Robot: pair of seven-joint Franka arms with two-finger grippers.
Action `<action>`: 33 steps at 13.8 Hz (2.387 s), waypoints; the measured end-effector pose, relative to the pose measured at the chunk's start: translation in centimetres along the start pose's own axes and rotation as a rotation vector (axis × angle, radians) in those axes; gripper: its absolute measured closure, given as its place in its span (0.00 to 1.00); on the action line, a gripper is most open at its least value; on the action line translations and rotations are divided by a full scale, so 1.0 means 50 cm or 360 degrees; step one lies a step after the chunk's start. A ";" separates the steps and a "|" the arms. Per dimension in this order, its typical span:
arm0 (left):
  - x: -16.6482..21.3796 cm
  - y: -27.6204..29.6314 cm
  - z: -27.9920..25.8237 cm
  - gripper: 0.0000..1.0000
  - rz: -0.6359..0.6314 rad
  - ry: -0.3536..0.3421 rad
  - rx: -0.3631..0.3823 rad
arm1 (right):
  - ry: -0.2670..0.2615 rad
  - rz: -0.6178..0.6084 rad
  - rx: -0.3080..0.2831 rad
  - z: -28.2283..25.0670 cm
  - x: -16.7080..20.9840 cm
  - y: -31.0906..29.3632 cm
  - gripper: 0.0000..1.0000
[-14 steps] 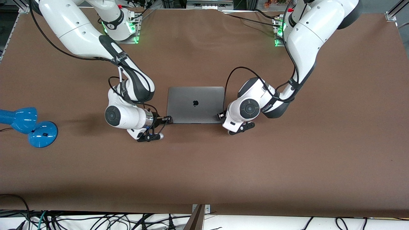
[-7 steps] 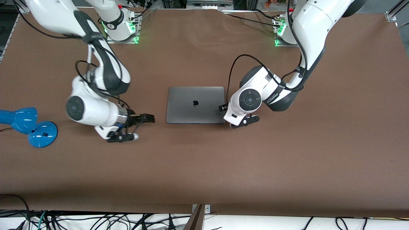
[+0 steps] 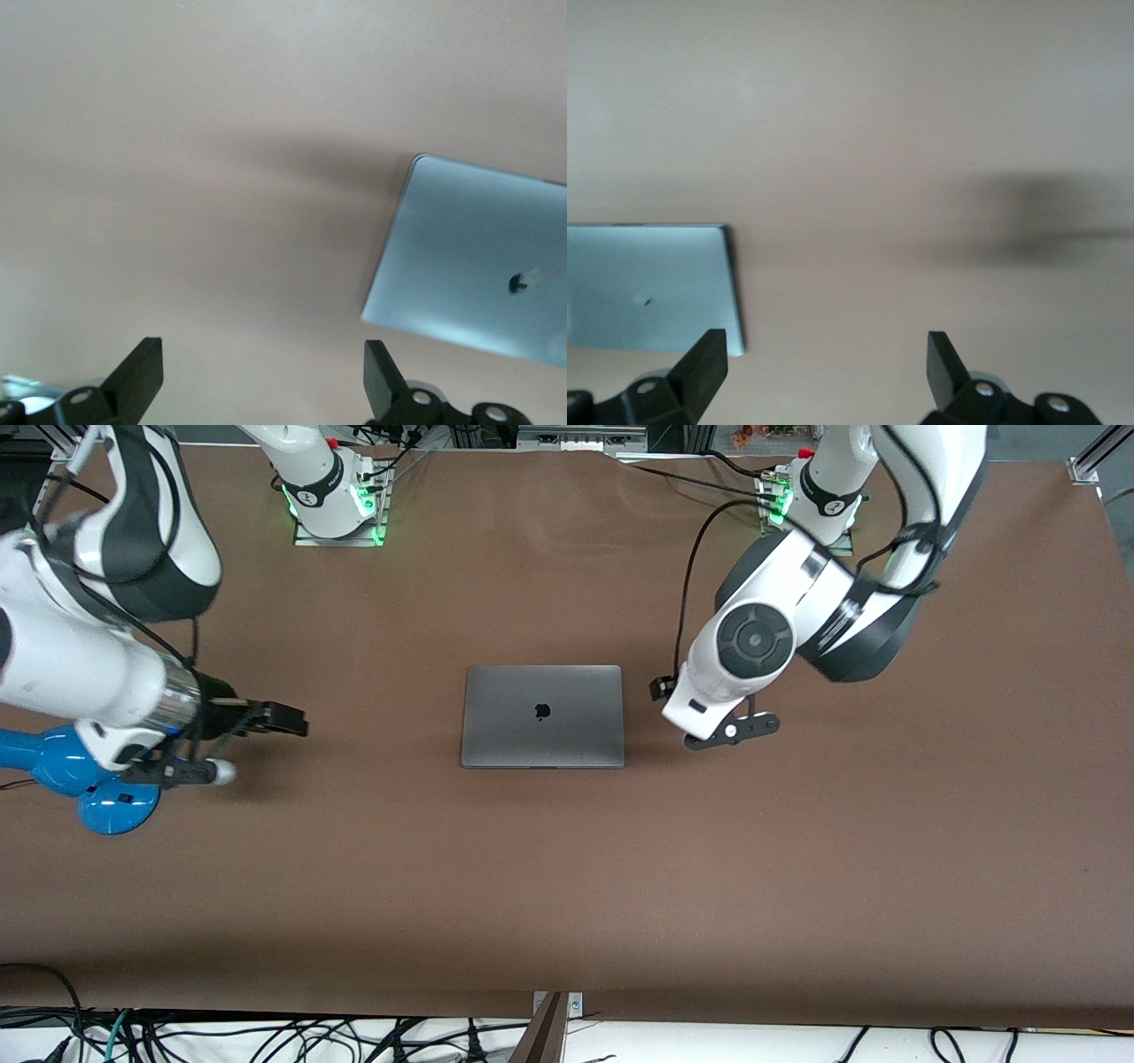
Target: Close laptop with both arms from behind
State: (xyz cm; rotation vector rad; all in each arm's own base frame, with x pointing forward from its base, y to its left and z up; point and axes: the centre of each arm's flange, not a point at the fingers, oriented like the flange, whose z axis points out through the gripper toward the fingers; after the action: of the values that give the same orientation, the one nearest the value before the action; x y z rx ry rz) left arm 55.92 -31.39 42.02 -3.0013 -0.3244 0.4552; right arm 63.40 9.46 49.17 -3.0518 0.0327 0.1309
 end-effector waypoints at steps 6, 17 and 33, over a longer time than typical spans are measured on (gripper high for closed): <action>-0.011 -0.163 -0.128 0.00 0.0155 0.0100 0.0020 | 0.0098 0.0044 -0.0133 -0.149 -0.073 0.054 0.00; -0.002 -0.381 -0.227 0.00 0.0315 0.0181 -0.0076 | 0.0016 0.0117 -0.0156 -0.230 -0.164 0.108 0.00; -0.052 -0.532 -0.250 0.00 0.0434 0.0256 -0.0074 | -0.0085 0.0141 -0.0168 -0.203 -0.191 0.125 0.00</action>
State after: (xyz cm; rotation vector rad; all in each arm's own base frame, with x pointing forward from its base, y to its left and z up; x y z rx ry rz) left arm 52.10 -6.73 57.82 -3.1133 0.0900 0.2251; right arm 54.57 2.52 59.52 -3.1509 0.1628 0.2275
